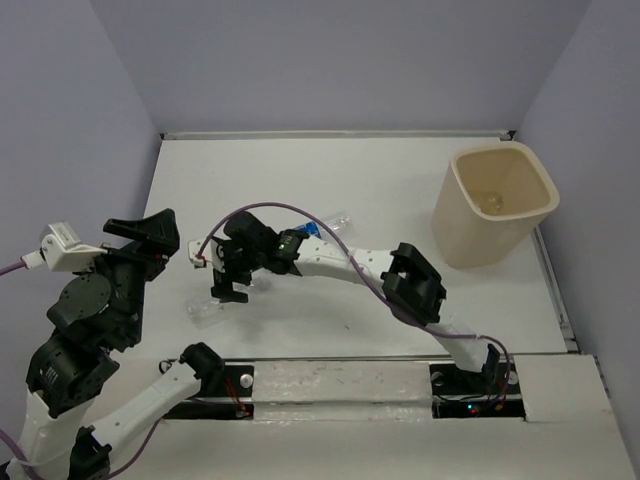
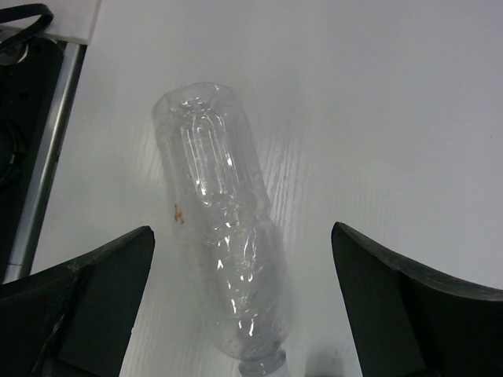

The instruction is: Put the plastic bottles in the bin

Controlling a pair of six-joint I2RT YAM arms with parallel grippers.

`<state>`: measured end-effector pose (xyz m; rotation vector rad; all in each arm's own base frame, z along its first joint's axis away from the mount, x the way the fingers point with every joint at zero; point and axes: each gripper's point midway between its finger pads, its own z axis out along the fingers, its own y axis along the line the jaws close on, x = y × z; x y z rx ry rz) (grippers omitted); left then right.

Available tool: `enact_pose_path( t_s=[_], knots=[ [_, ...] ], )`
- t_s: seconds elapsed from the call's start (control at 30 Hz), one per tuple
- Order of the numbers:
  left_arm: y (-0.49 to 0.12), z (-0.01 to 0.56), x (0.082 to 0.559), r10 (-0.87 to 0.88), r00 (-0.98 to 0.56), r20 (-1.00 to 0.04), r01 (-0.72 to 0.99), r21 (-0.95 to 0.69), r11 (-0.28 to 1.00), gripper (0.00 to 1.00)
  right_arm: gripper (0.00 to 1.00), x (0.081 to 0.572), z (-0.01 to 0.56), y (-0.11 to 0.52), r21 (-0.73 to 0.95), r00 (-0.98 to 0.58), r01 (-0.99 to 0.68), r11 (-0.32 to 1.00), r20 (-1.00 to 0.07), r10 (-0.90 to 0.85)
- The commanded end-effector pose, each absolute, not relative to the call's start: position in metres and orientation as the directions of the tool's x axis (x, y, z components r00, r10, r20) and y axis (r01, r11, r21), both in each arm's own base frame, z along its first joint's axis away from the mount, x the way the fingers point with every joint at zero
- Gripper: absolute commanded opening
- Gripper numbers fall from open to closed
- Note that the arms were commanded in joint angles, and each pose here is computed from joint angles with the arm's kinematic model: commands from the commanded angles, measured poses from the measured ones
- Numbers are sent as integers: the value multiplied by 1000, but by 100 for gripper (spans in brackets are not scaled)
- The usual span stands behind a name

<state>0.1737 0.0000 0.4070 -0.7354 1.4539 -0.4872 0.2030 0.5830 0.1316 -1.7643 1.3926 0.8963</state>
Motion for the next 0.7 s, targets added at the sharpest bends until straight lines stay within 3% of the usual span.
enact_pose_path(
  t_s=[0.0, 0.33, 0.4, 0.47, 0.53, 0.57, 0.6, 0.67],
  knots=[
    [16, 411, 169, -660, 133, -739, -161, -673, 722, 99, 100, 198, 128, 606, -159, 258, -959, -235, -832, -492],
    [20, 409, 167, -632, 137, -763, -165, -647, 745, 99, 99, 182, 84, 616, -36, 189, -959, -282, -821, -539],
    [18, 407, 168, -629, 135, -765, -165, -644, 747, 99, 95, 184, 74, 616, -32, 185, -961, -273, -812, -554],
    [17, 406, 169, -629, 133, -766, -163, -642, 749, 99, 86, 184, 75, 624, -54, 185, -966, -251, -825, -534],
    [16, 405, 170, -628, 130, -767, -161, -642, 750, 99, 60, 189, 89, 636, -101, 185, -976, -195, -858, -480],
    [17, 407, 169, -630, 133, -765, -159, -644, 748, 99, 40, 192, 83, 634, -110, 178, -980, -167, -859, -480],
    [17, 408, 169, -628, 135, -766, -159, -642, 750, 99, 33, 197, 113, 643, -150, 195, -979, -139, -894, -403],
    [19, 412, 167, -629, 143, -764, -155, -645, 748, 99, 30, 199, 134, 646, -141, 167, -985, -100, -920, -354]
  ],
)
